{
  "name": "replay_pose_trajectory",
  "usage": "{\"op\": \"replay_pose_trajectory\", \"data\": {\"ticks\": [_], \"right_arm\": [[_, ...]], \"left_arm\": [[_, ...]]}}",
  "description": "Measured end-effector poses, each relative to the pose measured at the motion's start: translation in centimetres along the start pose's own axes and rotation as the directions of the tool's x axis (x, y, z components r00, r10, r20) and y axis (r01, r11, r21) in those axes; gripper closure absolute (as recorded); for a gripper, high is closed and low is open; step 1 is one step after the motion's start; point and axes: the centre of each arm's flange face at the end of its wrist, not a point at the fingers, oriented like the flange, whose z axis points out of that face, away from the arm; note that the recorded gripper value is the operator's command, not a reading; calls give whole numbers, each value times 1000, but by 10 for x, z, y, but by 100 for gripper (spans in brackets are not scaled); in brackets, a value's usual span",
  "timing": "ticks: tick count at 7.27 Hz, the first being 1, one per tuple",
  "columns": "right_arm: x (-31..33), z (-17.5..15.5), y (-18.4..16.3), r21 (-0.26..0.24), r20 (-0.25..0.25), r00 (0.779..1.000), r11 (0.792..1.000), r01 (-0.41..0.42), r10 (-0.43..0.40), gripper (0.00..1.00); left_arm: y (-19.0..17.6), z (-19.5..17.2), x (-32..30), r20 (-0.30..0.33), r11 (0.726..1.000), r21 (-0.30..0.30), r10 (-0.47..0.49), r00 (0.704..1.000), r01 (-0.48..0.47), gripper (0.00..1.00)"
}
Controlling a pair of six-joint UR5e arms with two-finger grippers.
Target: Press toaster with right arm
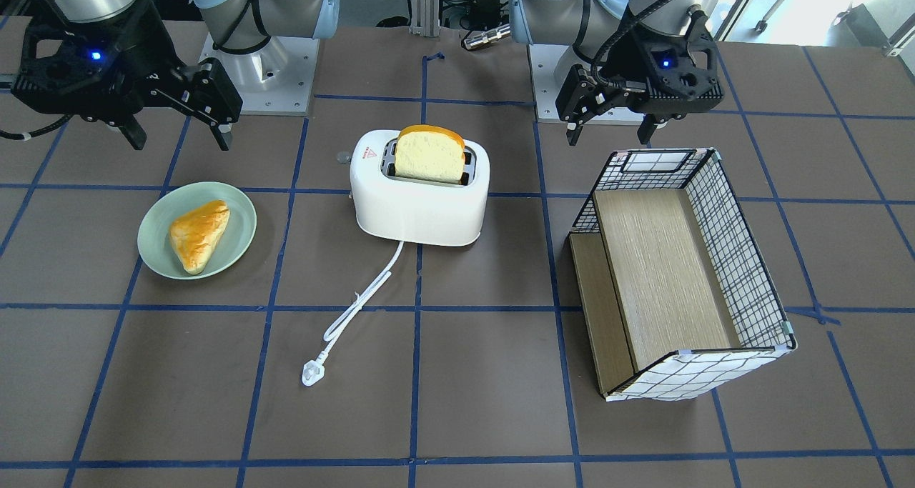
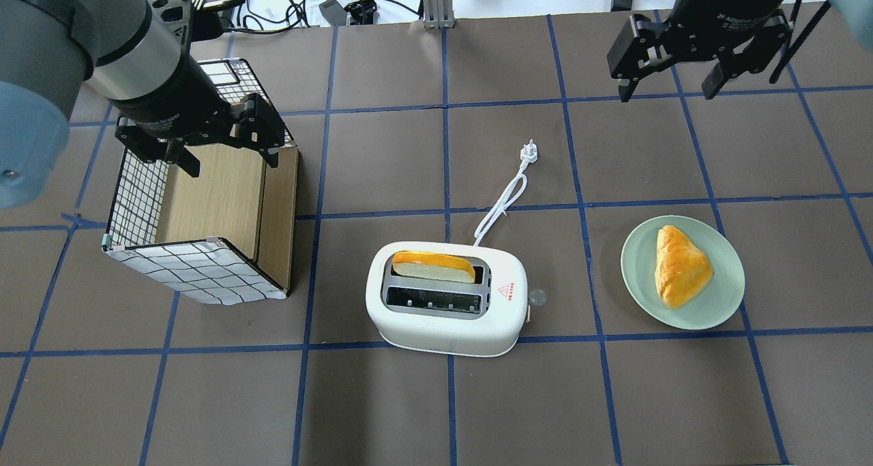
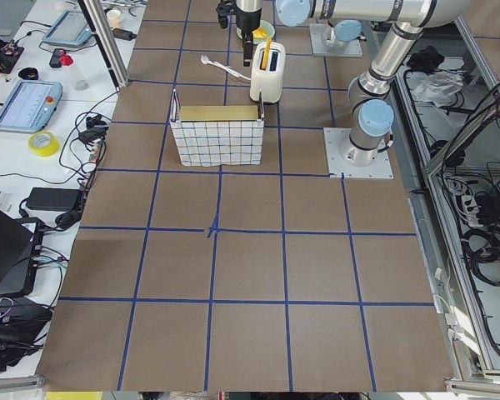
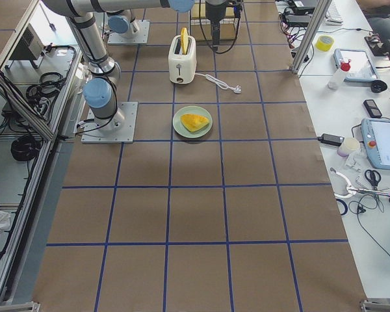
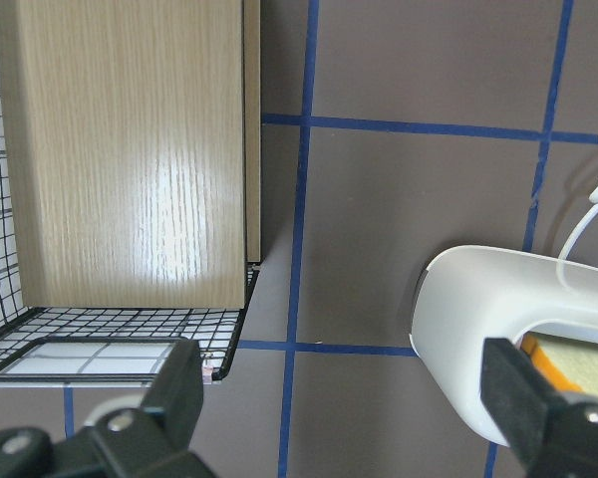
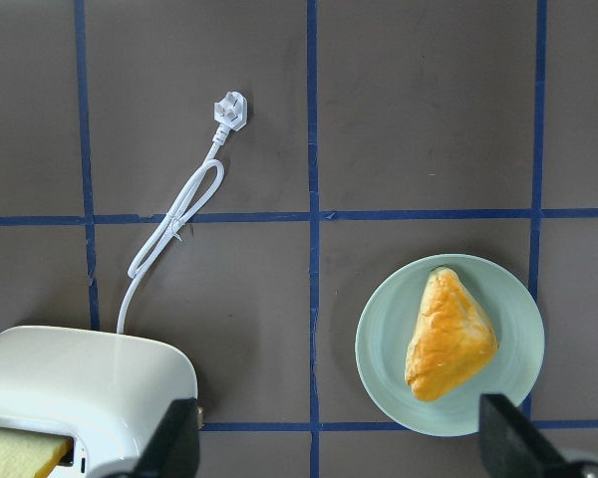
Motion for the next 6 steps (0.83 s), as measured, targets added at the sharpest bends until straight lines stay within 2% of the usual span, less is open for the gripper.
{"op": "replay_pose_trajectory", "data": {"ticks": [6], "right_arm": [[0, -1, 2, -4, -1, 1000, 1000, -1, 1, 2]], "left_arm": [[0, 0, 0, 0, 1000, 0, 0, 1000, 0, 0]]}}
